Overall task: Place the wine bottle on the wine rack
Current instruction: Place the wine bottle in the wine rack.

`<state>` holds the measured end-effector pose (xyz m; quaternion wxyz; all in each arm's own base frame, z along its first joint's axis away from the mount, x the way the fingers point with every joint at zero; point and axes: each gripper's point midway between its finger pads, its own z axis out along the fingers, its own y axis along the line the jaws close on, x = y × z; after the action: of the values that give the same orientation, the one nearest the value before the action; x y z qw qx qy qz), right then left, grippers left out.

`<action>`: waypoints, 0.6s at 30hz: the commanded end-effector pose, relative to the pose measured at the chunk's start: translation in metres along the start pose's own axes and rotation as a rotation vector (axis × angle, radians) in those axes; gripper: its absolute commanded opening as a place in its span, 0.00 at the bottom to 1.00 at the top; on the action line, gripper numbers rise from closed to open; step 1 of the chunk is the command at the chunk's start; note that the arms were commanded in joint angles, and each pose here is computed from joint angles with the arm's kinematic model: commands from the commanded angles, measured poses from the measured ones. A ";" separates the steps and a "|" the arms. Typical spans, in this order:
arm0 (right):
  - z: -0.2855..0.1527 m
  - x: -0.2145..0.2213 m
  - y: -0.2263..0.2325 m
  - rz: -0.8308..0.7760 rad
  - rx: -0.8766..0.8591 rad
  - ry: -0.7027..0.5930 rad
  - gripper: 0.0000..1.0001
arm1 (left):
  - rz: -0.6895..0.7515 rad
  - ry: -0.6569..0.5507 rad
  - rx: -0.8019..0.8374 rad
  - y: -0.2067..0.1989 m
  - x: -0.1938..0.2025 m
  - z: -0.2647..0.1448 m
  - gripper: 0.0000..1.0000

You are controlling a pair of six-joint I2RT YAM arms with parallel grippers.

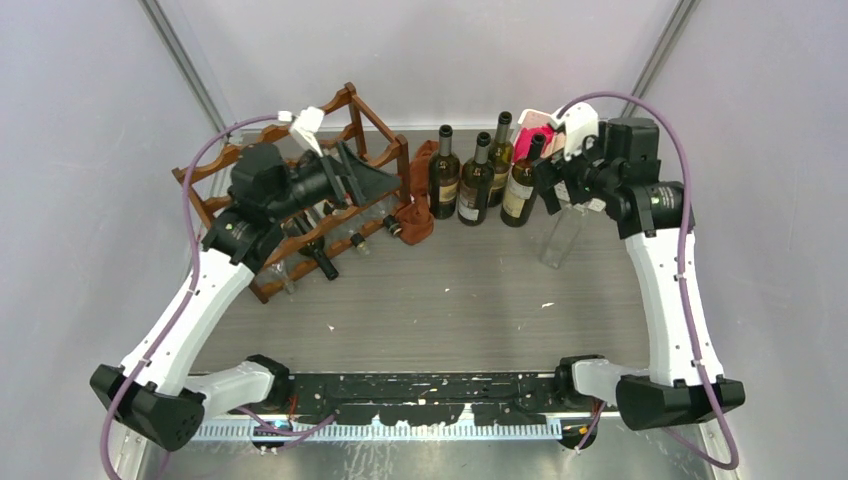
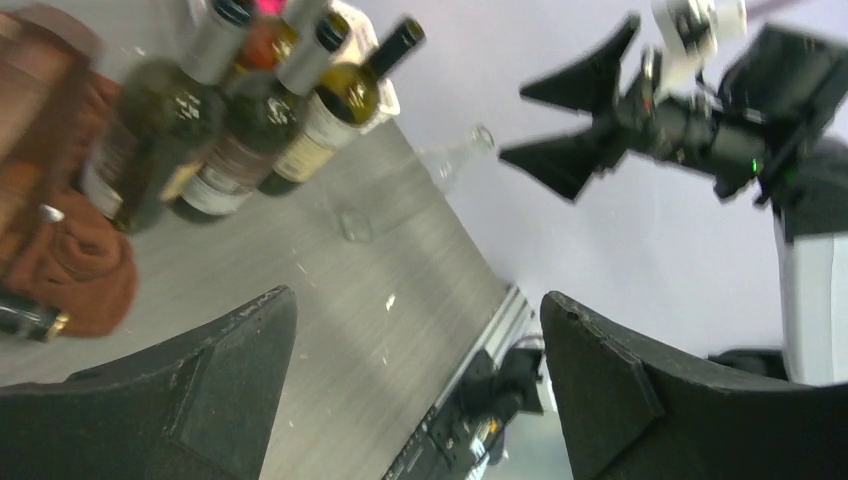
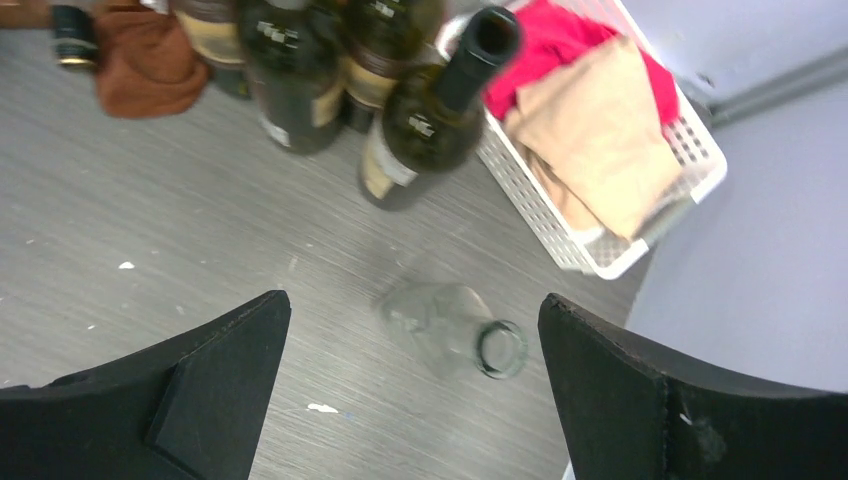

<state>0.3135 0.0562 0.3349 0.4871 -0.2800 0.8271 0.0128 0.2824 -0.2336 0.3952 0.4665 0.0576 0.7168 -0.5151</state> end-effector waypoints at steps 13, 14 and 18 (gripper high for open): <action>0.000 0.057 -0.076 0.125 0.125 0.235 0.98 | 0.131 0.136 -0.061 -0.017 0.059 -0.008 0.87; 0.003 0.061 -0.077 0.128 0.120 0.254 0.96 | 0.128 0.132 -0.061 -0.017 0.060 -0.009 0.87; 0.021 0.074 -0.071 0.169 0.057 0.306 0.89 | 0.122 0.130 -0.063 -0.016 0.064 -0.014 0.87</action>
<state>0.3330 -0.0329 0.2838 0.3710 -0.1873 0.9093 -0.0227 0.2349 -0.2602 0.3440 0.4257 0.1210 0.7752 -0.4507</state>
